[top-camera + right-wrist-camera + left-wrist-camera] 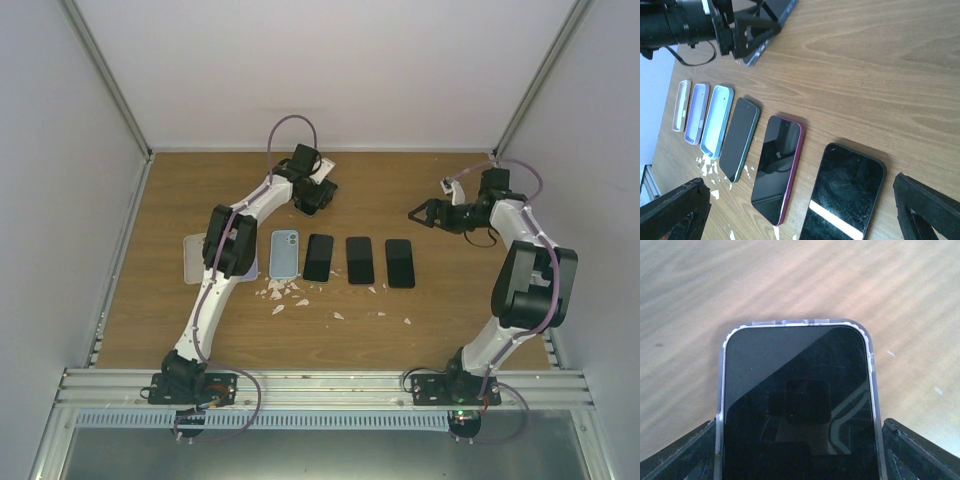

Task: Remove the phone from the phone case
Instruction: Pick up the phone at the center of the board.

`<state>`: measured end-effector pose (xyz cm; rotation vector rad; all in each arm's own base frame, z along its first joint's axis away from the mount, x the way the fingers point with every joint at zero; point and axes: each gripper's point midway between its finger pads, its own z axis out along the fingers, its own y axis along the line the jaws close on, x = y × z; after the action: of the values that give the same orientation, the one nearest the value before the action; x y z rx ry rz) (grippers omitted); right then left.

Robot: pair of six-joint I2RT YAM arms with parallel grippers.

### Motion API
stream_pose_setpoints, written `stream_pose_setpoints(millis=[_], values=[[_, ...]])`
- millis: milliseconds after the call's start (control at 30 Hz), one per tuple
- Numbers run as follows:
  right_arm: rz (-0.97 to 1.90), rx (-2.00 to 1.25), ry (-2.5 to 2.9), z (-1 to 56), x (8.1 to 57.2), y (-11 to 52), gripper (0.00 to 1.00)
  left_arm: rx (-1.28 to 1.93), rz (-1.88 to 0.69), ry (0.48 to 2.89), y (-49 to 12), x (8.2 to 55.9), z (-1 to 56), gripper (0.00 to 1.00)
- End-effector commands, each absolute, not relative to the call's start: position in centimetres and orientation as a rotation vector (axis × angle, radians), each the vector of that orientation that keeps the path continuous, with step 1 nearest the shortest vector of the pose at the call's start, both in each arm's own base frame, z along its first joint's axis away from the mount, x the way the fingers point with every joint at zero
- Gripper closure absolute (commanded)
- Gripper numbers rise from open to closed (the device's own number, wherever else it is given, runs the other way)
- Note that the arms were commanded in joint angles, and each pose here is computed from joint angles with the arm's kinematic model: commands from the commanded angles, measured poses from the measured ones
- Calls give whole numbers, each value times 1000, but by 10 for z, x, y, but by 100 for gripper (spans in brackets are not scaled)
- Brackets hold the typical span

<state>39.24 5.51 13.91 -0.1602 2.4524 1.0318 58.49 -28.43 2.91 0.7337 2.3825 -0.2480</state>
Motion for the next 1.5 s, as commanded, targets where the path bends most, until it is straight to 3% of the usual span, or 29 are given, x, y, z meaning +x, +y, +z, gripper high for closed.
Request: stream_pose_setpoints(millis=[0, 200, 467, 633, 833, 967, 1467], values=[[986, -197, 2380, 167, 402, 51, 0, 1132, -438, 2378, -317, 514, 16, 22], [899, -267, 2365, 175, 394, 48, 0, 1439, -483, 2331, -321, 464, 12, 29], [888, -299, 2333, 184, 391, 50, 1, 1520, -355, 2363, -303, 468, -13, 12], [911, -293, 2330, 181, 392, 51, 0, 1553, -358, 2378, -303, 468, -28, 8], [915, -301, 2320, 185, 394, 52, 0, 1534, -351, 2380, -302, 478, -34, 30], [923, -302, 2307, 188, 397, 52, 0, 1502, -320, 2330, -307, 490, -14, 40], [977, -315, 2259, 198, 399, 58, 1, 1480, -277, 2001, -337, 505, 111, 57]])
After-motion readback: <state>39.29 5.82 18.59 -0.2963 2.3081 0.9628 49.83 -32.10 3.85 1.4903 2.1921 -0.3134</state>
